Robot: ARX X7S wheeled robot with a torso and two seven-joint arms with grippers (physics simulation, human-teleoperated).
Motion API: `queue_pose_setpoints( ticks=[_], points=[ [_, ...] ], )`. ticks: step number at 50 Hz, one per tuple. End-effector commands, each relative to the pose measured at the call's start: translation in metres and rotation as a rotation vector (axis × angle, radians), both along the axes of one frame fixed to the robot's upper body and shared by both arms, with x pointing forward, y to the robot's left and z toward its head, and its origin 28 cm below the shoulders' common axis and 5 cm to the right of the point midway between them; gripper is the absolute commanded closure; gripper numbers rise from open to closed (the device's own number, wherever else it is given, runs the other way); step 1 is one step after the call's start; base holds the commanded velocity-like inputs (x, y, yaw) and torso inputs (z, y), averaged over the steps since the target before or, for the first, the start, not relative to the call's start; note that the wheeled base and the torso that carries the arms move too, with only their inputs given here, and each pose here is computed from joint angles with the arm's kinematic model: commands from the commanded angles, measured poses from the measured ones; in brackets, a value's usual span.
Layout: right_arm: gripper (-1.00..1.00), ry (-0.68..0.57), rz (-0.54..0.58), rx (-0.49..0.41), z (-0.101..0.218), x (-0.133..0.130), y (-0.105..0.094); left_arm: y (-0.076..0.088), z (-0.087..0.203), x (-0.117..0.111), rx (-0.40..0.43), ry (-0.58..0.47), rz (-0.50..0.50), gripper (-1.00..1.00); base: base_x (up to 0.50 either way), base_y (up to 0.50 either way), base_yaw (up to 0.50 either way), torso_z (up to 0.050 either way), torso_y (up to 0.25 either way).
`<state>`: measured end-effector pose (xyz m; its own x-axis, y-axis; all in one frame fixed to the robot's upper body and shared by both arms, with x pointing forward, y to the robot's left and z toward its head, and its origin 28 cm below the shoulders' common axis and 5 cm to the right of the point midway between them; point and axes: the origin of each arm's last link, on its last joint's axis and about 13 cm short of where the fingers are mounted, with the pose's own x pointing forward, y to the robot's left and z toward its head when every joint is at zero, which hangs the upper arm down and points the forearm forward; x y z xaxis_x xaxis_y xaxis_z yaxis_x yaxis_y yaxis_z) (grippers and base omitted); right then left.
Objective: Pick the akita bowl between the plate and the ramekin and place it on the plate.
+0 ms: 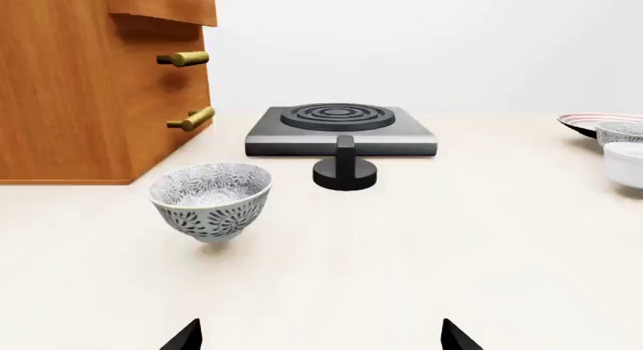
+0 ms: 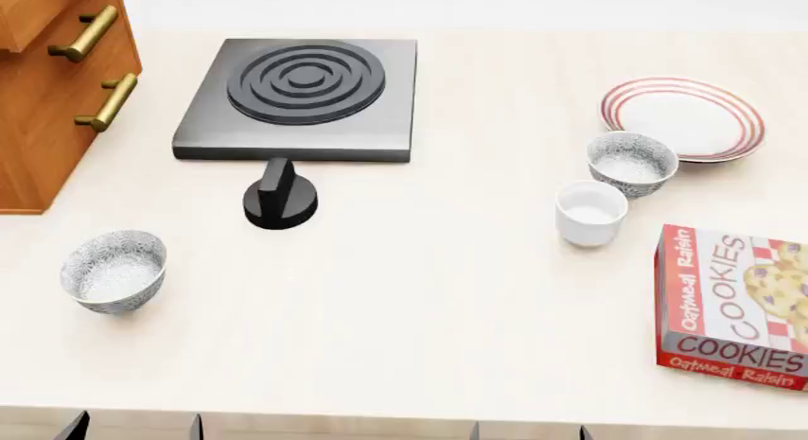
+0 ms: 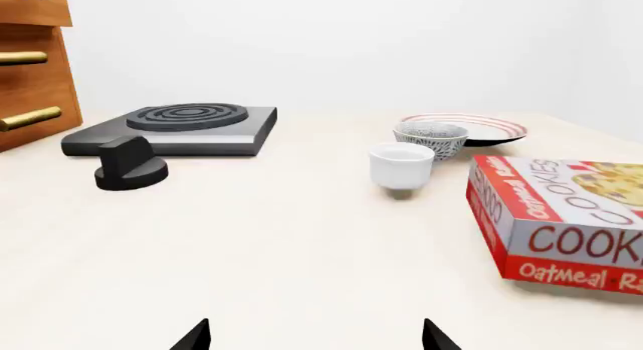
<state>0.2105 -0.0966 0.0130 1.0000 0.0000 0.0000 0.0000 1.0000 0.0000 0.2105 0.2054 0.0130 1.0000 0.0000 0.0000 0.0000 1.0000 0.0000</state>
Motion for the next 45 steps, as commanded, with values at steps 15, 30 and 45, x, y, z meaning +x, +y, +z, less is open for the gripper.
queue_pose_setpoints(
  ticks=[15, 30, 45],
  points=[
    [-1.0, 0.011, -0.004, -0.005, 0.0, 0.0, 0.0, 0.0, 0.0, 0.0, 0.003, 0.004, -0.007, -1.0, 0.0, 0.0, 0.0, 0.0, 0.0],
    [-1.0, -0.053, -0.005, -0.051, 0.045, -0.002, -0.003, 0.006, 0.044, -0.001, 0.039, -0.065, -0.002, -1.0, 0.0, 0.0, 0.0, 0.0, 0.0],
    [-1.0, -0.121, 0.07, -0.078, 0.137, -0.013, -0.014, 0.011, 0.134, -0.019, 0.033, -0.134, -0.094, -1.0, 0.05, 0.0, 0.0, 0.0, 0.0]
  ],
)
